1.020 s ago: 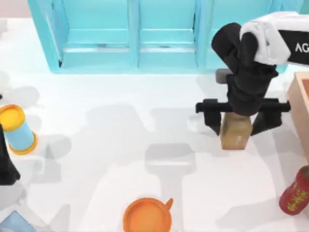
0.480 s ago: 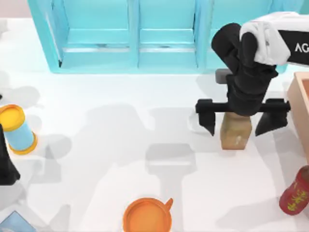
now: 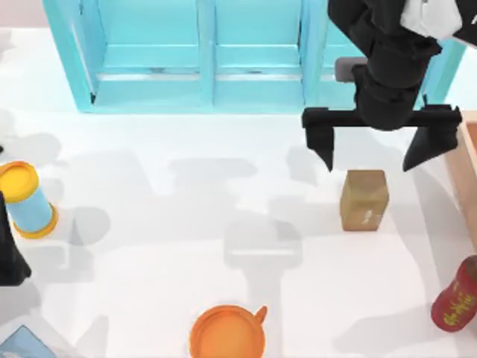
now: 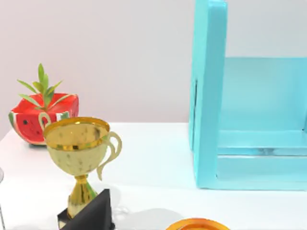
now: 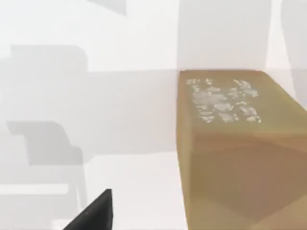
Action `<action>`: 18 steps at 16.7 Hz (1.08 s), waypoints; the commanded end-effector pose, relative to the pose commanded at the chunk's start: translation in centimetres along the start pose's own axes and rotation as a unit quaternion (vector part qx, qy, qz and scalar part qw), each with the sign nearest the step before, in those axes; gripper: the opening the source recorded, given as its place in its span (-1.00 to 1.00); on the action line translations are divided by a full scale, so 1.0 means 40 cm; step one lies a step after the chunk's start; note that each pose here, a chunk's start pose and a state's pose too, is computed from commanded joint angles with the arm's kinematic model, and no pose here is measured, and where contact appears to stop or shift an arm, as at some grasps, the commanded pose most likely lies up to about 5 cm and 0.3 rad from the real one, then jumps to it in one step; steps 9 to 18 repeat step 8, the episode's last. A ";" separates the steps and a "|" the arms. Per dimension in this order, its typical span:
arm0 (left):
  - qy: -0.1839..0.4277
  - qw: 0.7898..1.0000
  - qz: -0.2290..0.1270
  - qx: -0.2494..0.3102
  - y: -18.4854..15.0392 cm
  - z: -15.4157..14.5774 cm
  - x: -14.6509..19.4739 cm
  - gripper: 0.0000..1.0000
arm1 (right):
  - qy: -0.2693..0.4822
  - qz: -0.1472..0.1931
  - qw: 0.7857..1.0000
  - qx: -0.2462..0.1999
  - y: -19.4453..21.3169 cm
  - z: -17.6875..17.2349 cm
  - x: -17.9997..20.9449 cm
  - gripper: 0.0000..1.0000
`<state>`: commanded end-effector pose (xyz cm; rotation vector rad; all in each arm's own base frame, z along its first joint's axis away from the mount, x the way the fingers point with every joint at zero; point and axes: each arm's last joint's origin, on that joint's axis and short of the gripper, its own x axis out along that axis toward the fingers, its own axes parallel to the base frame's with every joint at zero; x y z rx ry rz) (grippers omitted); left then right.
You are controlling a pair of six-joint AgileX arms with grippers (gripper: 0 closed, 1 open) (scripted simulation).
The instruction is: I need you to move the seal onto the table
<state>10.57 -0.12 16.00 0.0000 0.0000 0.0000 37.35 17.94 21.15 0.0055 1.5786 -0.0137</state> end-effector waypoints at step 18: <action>0.000 1.000 0.000 0.000 0.000 0.000 0.000 1.00 | -0.005 0.003 1.000 0.001 -0.018 -0.027 -0.191 1.00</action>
